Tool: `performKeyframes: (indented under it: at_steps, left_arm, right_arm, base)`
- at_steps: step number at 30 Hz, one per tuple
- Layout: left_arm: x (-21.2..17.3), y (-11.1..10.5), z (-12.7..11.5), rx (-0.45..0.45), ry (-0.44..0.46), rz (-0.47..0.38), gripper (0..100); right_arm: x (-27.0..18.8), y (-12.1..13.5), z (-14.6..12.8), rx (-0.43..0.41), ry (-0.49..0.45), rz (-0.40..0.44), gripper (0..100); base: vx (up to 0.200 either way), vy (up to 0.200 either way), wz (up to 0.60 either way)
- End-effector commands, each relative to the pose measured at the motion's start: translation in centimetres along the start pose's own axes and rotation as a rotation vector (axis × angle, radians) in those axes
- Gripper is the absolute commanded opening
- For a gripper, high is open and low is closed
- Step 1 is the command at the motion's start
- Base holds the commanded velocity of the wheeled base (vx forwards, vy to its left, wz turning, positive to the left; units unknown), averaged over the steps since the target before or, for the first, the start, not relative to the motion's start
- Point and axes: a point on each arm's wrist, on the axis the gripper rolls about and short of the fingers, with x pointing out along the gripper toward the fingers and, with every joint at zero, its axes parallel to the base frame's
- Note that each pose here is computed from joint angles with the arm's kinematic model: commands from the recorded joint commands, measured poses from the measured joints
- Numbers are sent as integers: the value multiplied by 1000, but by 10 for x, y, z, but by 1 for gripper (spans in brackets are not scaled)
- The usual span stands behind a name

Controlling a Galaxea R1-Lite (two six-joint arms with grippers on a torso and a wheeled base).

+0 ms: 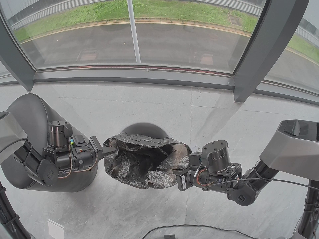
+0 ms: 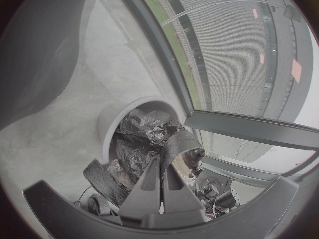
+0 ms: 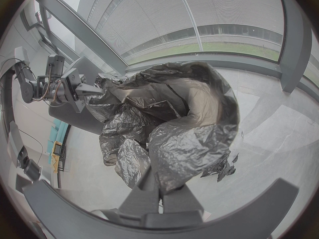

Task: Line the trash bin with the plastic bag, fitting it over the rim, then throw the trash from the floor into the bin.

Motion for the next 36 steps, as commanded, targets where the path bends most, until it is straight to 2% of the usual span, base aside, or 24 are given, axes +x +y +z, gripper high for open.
performKeyframes:
  at_steps: [1,4,12,24,30,36]
  left_arm:
    - [2,0,2,-16,11,27,0]
    - [2,1,2,-32,8,63,0]
    - [-1,-4,-1,-33,22,69,0]
    - [4,-1,-4,-39,37,82,0]
    - [18,-6,17,-16,-4,46,0]
    - [25,-9,25,-4,-16,32,0]
  right_arm:
    - [-7,3,-2,-3,10,7,0]
    - [-8,2,-6,-3,23,8,0]
    - [-11,2,-6,-3,27,6,0]
    - [1,-5,-9,5,28,-16,0]
    - [8,-29,8,27,-36,-80,0]
    - [8,-33,8,16,-42,-113,0]
  base:
    - [0,0,0]
    - [0,0,0]
    - [0,0,0]
    - [0,0,0]
    - [0,0,0]
    - [0,0,0]
